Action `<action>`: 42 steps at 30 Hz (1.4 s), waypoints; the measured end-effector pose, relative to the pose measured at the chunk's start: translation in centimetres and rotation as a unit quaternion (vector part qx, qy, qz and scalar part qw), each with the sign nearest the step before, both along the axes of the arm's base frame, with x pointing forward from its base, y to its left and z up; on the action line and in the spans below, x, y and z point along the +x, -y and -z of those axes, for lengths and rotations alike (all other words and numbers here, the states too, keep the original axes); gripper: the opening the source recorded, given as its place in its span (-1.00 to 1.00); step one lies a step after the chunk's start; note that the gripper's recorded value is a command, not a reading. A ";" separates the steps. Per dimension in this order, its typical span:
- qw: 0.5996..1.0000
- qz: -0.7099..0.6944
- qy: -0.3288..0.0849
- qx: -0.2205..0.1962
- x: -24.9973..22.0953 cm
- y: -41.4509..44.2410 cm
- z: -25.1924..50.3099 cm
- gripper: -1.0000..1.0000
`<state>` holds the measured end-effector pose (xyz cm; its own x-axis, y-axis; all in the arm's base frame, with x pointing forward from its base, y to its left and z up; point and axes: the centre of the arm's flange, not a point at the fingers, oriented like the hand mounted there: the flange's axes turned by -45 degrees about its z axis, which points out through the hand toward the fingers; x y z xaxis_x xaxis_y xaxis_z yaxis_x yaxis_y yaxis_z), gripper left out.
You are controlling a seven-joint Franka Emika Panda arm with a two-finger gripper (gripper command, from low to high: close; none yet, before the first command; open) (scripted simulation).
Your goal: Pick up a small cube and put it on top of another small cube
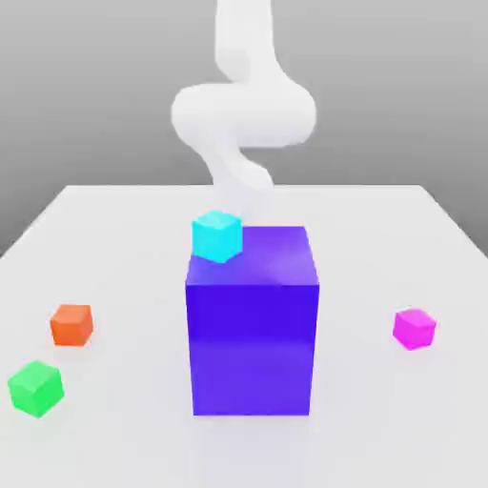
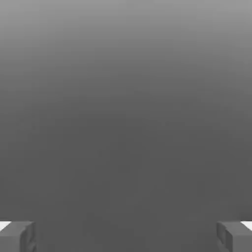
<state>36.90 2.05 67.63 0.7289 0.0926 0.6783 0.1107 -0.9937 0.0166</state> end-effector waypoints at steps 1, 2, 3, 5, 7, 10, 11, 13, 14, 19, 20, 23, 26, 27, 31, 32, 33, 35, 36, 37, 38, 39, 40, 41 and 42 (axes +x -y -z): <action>1.000 -0.026 -0.011 -0.007 0.9 -1.0 1.5 0.00; 0.998 -0.051 -0.021 -0.014 1.6 -2.0 3.0 0.00; 0.996 -0.076 -0.031 -0.020 2.2 -3.1 4.5 0.00; 0.990 -0.125 -0.050 -0.035 3.2 -5.3 7.5 0.00; 0.981 -0.173 -0.067 -0.050 3.8 -7.6 10.5 0.00; 0.962 -0.245 -0.091 -0.074 4.1 -11.2 15.1 0.00; 0.954 -0.269 -0.099 -0.082 4.0 -12.4 16.6 0.00; 0.937 -0.316 -0.113 -0.099 3.5 -14.8 19.7 0.00; 0.927 -0.339 -0.120 -0.108 3.2 -15.9 21.2 0.00; 0.866 -0.451 -0.150 -0.154 0.2 -21.1 28.7 0.00; 0.852 -0.472 -0.155 -0.163 -0.6 -22.0 30.2 0.00; 0.806 -0.534 -0.169 -0.192 -3.3 -24.3 34.4 0.00; 0.754 -0.591 -0.180 -0.221 -6.4 -25.9 38.5 0.00; 0.736 -0.609 -0.183 -0.231 -7.5 -26.3 39.7 0.00; 0.653 -0.680 -0.192 -0.271 -12.3 -27.5 44.5 0.00; 0.631 -0.696 -0.193 -0.282 -13.5 -27.6 45.7 0.00; 0.608 -0.712 -0.194 -0.292 -14.8 -27.6 46.7 0.00; 0.578 -0.731 -0.194 -0.305 -16.2 -27.6 48.5 0.00; 0.579 -0.730 -0.196 -0.306 -15.9 -27.3 49.2 0.00; 0.579 -0.730 -0.196 -0.307 -15.8 -27.3 49.9 0.00; 0.578 -0.730 -0.196 -0.307 -15.8 -27.3 50.7 0.00; 0.578 -0.730 -0.196 -0.308 -15.8 -27.3 51.4 0.00; 0.578 -0.730 -0.196 -0.308 -15.8 -27.3 52.2 0.00; 0.577 -0.731 -0.196 -0.307 -15.8 -27.2 53.0 0.00; 0.577 -0.730 -0.197 -0.307 -15.9 -27.2 53.8 0.00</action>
<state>21.00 29.23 13.86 -0.3447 0.9387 -0.0009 0.9387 0.3447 0.0034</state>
